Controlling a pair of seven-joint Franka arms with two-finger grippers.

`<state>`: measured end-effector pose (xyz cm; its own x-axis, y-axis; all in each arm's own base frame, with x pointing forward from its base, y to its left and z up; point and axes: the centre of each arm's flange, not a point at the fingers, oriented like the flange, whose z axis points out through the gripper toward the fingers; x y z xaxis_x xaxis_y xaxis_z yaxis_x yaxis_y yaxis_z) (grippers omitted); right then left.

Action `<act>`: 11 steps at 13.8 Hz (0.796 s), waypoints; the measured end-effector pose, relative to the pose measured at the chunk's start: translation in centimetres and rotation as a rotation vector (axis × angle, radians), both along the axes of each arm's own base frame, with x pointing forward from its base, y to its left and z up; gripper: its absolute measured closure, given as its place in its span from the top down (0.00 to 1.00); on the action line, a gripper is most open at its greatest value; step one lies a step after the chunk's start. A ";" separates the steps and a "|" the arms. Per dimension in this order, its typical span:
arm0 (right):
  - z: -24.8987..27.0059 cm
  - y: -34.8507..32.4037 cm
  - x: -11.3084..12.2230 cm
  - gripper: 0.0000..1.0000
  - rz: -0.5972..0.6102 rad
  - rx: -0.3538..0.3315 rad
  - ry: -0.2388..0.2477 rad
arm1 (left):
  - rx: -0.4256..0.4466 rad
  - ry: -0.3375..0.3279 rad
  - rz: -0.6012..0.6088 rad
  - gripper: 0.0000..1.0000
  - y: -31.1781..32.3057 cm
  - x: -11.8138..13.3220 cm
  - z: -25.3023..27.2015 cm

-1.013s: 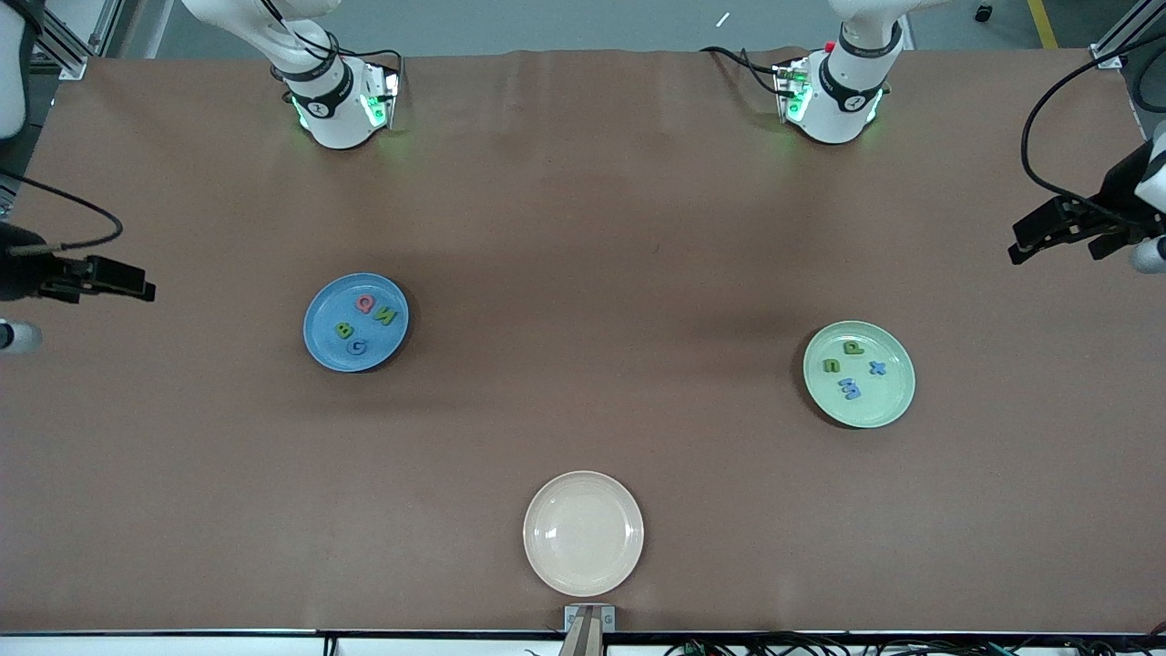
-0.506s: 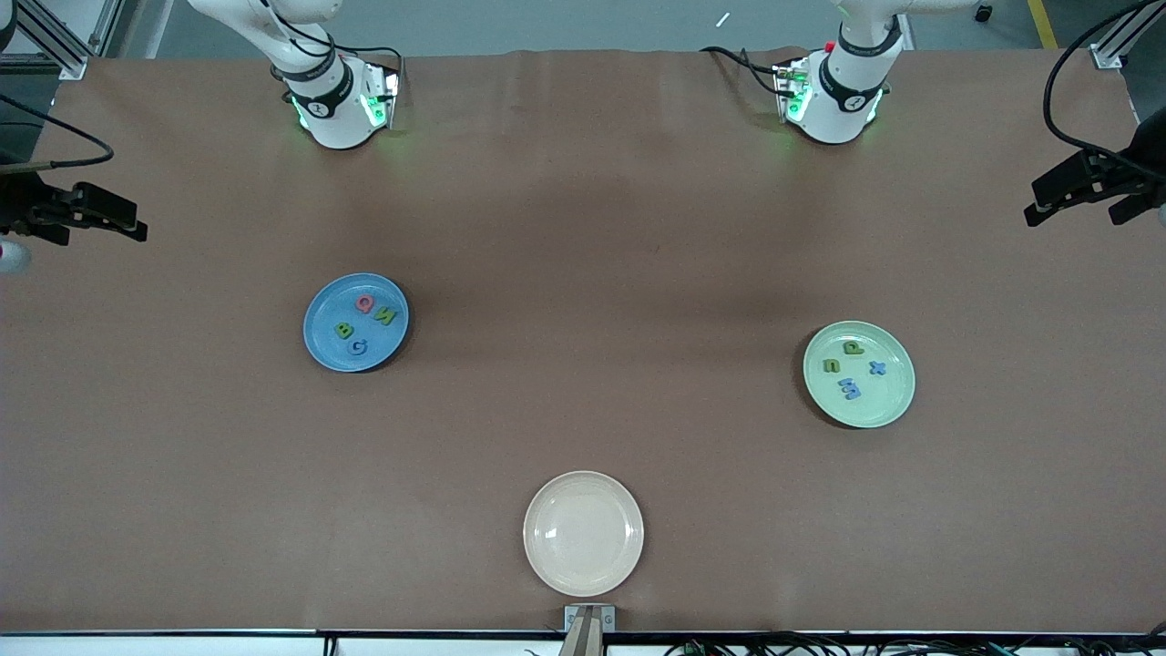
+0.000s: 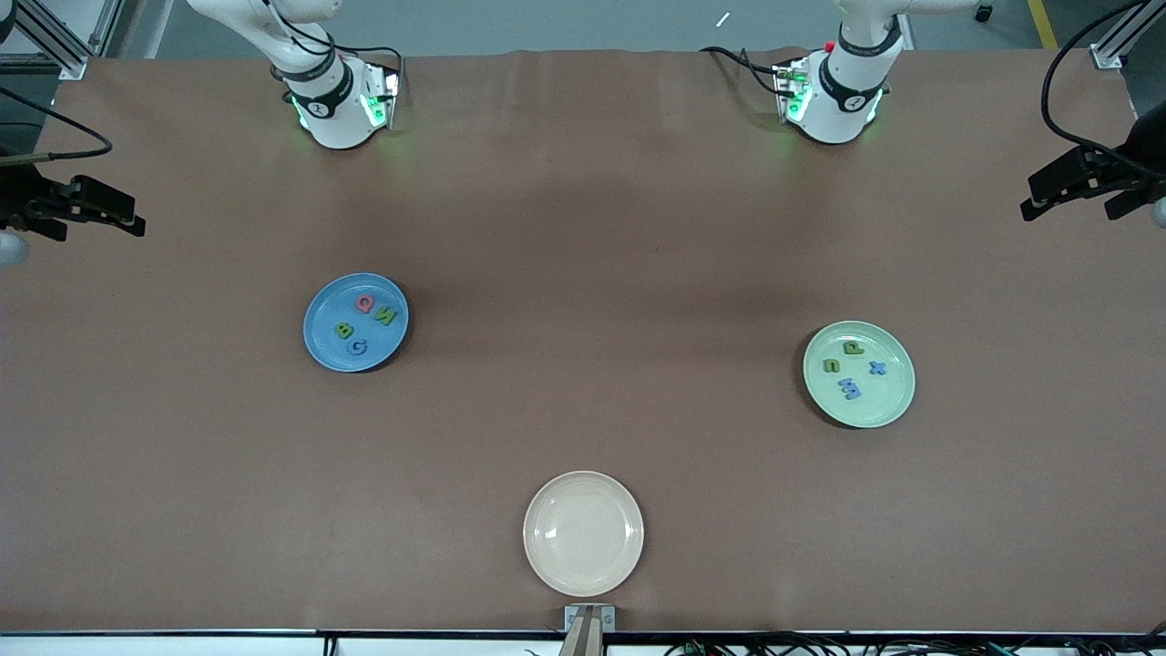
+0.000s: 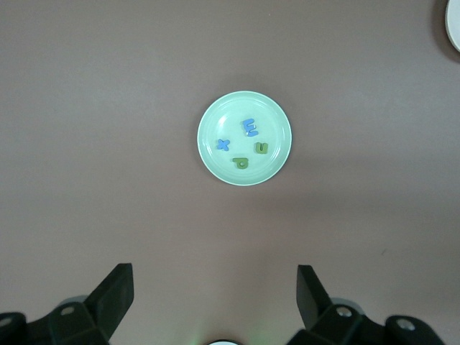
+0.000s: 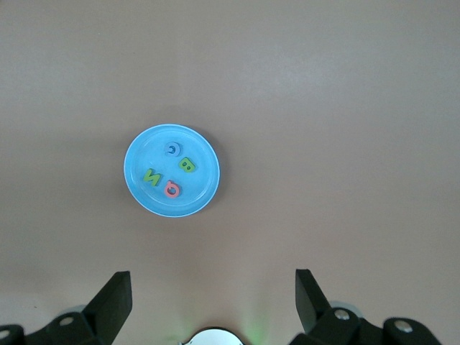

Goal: Sort uppercase to blue plate, lowercase to green plate

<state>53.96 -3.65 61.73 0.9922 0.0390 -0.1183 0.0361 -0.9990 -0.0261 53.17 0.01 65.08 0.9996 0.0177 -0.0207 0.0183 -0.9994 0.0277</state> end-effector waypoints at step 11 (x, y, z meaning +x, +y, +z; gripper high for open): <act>1.0 -0.2 -1.3 1.00 0.003 -0.019 0.002 | 0.000 0.009 0.006 1.00 0.3 0.4 -0.6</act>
